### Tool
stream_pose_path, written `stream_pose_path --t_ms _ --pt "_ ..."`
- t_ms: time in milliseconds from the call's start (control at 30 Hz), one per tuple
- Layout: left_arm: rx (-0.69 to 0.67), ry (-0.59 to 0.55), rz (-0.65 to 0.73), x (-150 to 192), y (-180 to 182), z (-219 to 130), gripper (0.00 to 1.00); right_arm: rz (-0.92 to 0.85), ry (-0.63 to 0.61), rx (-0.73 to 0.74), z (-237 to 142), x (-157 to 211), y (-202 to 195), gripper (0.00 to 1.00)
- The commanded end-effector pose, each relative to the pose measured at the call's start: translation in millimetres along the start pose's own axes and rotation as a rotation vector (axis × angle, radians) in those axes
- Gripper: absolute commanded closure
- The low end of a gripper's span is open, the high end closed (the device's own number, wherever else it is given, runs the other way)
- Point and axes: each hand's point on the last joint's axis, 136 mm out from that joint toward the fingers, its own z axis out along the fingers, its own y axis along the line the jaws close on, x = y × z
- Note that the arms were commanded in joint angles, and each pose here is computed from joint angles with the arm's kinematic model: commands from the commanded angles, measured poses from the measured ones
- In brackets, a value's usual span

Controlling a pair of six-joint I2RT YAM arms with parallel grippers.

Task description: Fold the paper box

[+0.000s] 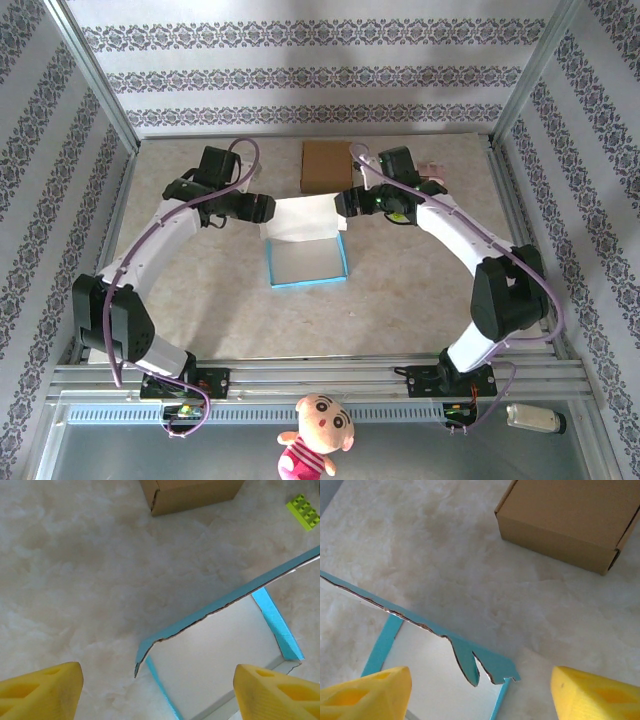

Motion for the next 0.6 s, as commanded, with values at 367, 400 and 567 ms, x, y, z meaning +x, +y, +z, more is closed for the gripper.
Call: stream_pose_path --t_ms 367,400,567 --pt "0.001 0.166 -0.082 10 4 16 0.44 -0.031 0.176 0.121 20 14 4 0.52" --pt "0.0 0.169 -0.08 10 4 17 0.46 -0.037 0.177 0.123 20 13 5 0.53" --pt "-0.013 0.183 -0.07 10 7 19 0.57 -0.049 0.19 0.124 24 15 7 0.62"
